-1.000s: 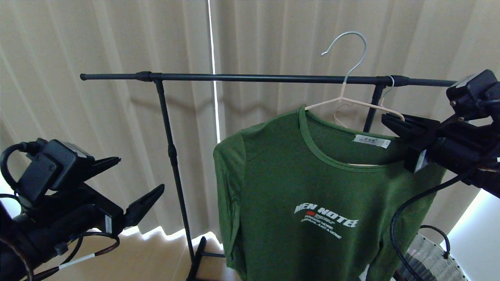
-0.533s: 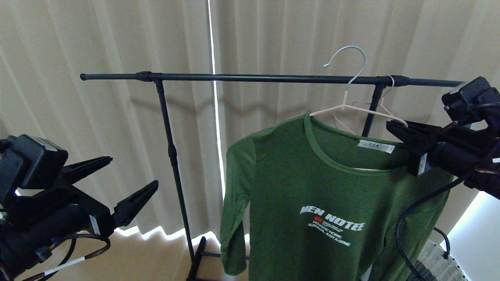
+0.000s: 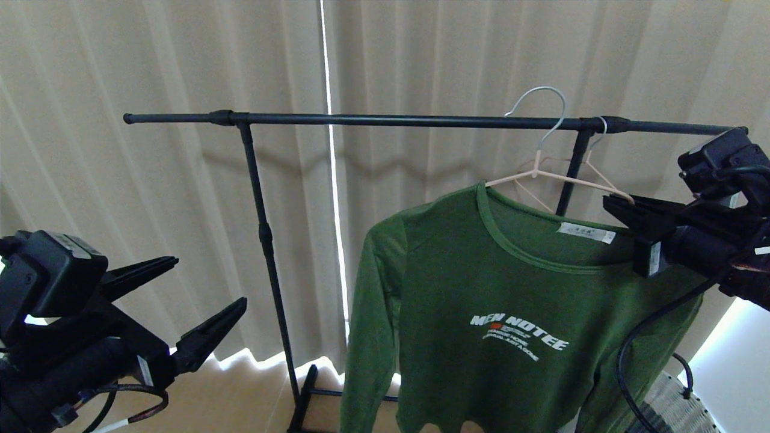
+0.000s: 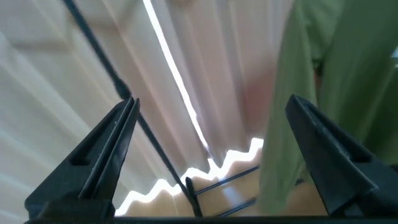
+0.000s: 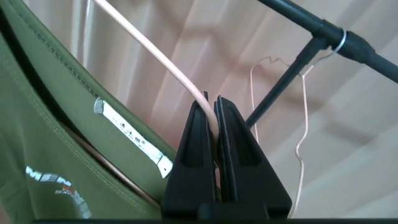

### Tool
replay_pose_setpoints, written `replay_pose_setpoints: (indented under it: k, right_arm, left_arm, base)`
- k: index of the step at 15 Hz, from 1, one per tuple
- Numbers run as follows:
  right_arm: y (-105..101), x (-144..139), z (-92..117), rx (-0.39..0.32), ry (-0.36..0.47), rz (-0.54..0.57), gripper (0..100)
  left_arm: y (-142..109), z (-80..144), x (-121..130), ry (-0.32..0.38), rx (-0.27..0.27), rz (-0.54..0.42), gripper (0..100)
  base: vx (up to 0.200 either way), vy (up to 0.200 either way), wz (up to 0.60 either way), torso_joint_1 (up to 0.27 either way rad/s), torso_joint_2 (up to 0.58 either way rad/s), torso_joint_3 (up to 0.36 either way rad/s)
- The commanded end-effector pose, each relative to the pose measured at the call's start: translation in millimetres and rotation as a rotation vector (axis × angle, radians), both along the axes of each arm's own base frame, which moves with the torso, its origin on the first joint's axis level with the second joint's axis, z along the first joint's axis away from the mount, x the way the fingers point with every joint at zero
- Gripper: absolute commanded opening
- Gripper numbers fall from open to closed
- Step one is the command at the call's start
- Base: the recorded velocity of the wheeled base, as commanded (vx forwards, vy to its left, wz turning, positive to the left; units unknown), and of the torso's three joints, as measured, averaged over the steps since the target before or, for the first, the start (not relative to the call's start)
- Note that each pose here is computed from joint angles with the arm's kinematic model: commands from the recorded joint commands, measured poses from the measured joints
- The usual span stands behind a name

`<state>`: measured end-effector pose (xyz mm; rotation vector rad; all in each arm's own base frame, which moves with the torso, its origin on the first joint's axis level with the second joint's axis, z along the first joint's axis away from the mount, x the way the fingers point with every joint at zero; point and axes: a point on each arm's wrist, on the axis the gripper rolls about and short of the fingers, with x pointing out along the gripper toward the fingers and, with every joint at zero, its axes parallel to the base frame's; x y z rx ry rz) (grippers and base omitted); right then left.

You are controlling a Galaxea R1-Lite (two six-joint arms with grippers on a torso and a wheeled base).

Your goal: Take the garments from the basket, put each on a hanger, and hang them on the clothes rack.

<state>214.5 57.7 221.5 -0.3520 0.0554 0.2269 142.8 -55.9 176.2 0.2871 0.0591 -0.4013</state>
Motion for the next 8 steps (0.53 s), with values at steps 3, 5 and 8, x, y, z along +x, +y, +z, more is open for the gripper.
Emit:
replay_pose_setpoints:
  k: [3, 5, 8]
  right_arm:
    - [-1.3, -1.8, -3.7, -0.014, 0.034, -0.037, 0]
    - [-4.7, -8.1, -3.9, -0.029, 0.066, -0.079, 0]
    - [-7.5, -11.9, -3.0, -0.036, 0.068, -0.129, 0]
  left_arm:
    - [-0.8, 0.2, -0.2, -0.002, 0.000, -0.004, 100]
    - [-0.9, 1.6, 0.7, -0.004, -0.006, -0.004, 100]
    - [-0.6, 1.4, 1.1, -0.001, -0.009, 0.002, 100]
  base:
    - [0.000, 0.000, 0.00, 0.000, 0.00, 0.000]
    - [0.000, 0.000, 0.00, 0.000, 0.00, 0.000]
    - [0.000, 0.000, 0.00, 0.000, 0.00, 0.000]
